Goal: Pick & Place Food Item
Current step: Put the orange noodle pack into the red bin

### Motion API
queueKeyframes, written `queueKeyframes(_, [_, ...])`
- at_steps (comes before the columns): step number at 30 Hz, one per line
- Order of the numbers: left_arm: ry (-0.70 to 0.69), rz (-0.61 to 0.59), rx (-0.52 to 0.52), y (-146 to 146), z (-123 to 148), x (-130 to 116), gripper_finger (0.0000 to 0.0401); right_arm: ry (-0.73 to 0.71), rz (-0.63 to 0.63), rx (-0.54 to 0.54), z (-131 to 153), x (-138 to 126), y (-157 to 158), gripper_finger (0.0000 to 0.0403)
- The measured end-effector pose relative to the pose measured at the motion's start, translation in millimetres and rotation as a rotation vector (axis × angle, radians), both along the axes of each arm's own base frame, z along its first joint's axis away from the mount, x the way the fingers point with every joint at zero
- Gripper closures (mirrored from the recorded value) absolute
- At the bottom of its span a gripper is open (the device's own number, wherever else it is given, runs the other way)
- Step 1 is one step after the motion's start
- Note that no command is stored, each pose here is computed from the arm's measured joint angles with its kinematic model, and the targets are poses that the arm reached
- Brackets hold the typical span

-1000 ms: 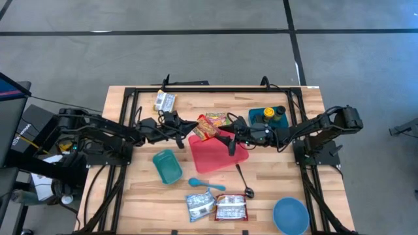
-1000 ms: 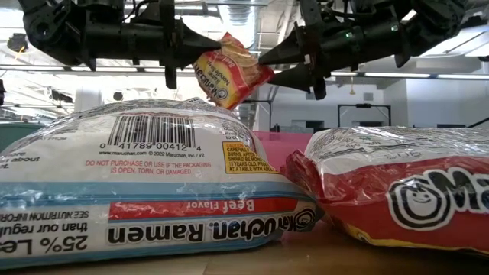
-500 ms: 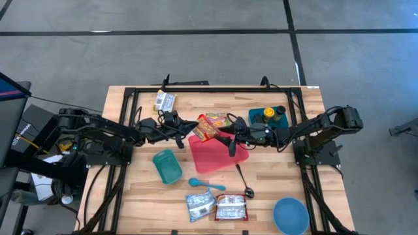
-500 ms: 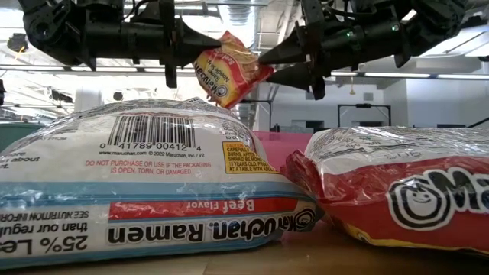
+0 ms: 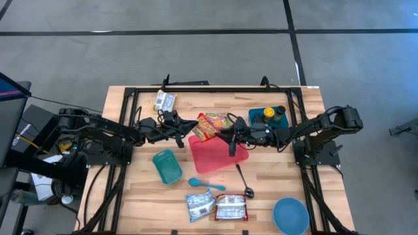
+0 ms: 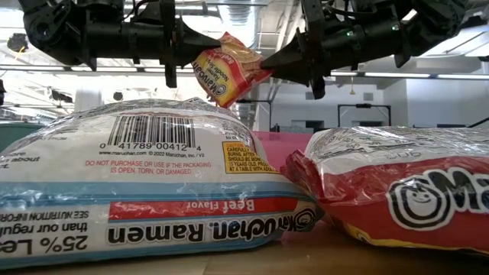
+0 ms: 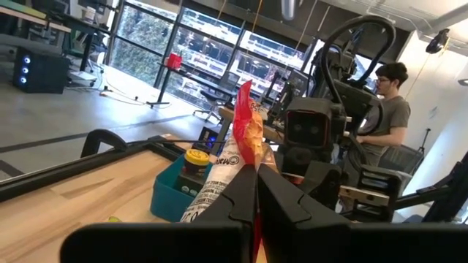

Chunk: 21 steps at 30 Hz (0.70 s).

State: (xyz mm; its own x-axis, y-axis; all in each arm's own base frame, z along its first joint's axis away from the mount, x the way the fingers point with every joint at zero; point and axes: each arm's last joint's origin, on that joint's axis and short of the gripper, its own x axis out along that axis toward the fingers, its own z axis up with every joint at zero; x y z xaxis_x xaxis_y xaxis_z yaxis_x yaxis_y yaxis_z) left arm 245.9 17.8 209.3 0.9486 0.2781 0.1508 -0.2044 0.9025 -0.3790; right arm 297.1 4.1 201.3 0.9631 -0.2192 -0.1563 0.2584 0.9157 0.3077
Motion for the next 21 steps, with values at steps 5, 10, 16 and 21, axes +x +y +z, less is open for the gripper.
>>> queueKeyframes(5, [0.0,0.0,0.0,0.0,0.0,0.0,0.0401,0.0,0.0,0.0,0.0,0.0,0.0,0.0355])
queueKeyframes(10, [0.0,-0.001,0.0,0.0,0.0,0.0,0.04,0.0,0.0,0.0,-0.1,0.0,0.0,0.0373])
queueKeyframes(16, [0.001,-0.001,0.0,0.0,-0.1,0.0,0.0394,0.004,0.0,0.0,-0.4,-0.1,0.0,0.0393])
queueKeyframes(21, [0.001,-0.002,0.0,0.0,-0.1,0.0,0.0384,0.005,0.001,-0.002,-0.5,-0.1,0.0,0.0393])
